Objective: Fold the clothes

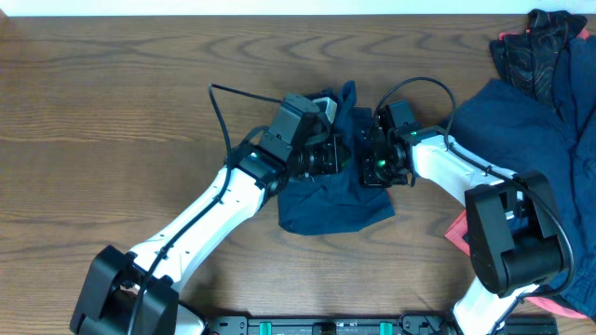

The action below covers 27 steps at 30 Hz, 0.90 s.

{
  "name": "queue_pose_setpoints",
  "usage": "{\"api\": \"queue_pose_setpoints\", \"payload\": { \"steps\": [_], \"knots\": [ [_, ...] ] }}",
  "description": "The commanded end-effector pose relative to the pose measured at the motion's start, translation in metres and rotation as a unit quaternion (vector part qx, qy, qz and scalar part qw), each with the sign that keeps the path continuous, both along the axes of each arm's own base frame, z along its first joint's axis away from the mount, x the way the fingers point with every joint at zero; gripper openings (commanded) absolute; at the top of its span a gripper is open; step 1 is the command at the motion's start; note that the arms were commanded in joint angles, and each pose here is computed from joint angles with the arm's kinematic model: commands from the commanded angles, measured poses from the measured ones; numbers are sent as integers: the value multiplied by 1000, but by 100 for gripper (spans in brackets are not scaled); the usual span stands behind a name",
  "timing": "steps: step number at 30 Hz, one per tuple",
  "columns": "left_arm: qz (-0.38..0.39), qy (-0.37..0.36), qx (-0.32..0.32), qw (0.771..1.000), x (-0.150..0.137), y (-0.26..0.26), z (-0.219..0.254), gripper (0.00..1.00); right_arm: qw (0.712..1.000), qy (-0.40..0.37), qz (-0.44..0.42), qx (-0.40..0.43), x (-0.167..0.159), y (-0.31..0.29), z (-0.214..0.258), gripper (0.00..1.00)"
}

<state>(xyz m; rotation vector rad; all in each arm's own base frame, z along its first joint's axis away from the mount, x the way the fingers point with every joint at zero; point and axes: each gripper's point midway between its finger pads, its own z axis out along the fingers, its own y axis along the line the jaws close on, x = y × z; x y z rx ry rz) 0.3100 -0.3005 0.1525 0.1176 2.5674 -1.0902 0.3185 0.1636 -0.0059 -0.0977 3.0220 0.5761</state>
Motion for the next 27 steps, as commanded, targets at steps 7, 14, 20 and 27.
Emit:
{"api": "queue_pose_setpoints", "payload": {
  "steps": [7, 14, 20, 27],
  "knots": [
    [-5, 1, -3, 1000, -2, -4, 6, 42, 996, -11, -44, -79, 7, -52, 32, 42],
    [4, -10, 2, 1000, 10, 8, 6, 43, 984, -88, -94, -122, 16, -99, 98, 53],
    [87, -26, 34, 995, 47, 52, 1, 43, 987, -120, -71, -80, 5, -89, 132, 52],
    [217, -89, 151, 960, 90, 120, -9, 43, 996, -92, 6, -7, -13, -39, 123, 48]
  ]
}}
